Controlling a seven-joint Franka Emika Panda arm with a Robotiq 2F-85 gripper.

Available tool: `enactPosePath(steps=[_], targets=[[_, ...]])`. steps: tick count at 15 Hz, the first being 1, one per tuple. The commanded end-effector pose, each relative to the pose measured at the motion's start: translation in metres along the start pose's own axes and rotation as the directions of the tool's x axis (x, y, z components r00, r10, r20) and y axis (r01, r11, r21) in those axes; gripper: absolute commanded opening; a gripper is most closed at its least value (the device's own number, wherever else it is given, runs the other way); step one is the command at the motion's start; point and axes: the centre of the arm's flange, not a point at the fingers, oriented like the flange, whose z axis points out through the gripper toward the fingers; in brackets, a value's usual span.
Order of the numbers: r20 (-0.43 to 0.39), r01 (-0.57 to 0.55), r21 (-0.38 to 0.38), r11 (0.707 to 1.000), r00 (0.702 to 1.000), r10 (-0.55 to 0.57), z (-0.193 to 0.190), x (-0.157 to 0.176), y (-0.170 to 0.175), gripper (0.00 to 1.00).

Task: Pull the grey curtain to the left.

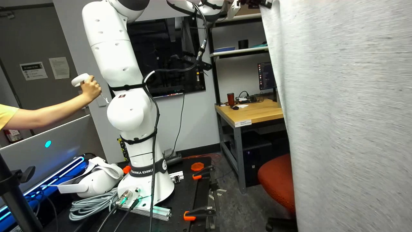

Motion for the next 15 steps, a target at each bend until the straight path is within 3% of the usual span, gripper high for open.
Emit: enactPosePath(steps=[1, 3, 7, 12, 15], targets=[[0.088, 0.073, 0.129, 0.989, 0.992, -0.085, 0.001, -0.028, -0.090, 0.01], [0.063, 0.115, 0.170, 0.979, 0.990, -0.127, -0.017, -0.035, -0.126, 0.01], [0.098, 0.134, 0.186, 0.973, 0.983, -0.154, -0.042, -0.043, -0.179, 0.01], [0.050, 0.193, 0.319, 0.928, 0.974, -0.219, -0.094, -0.046, -0.231, 0.01], [0.095, 0.200, 0.370, 0.907, 0.963, -0.251, -0.107, -0.063, -0.268, 0.01]])
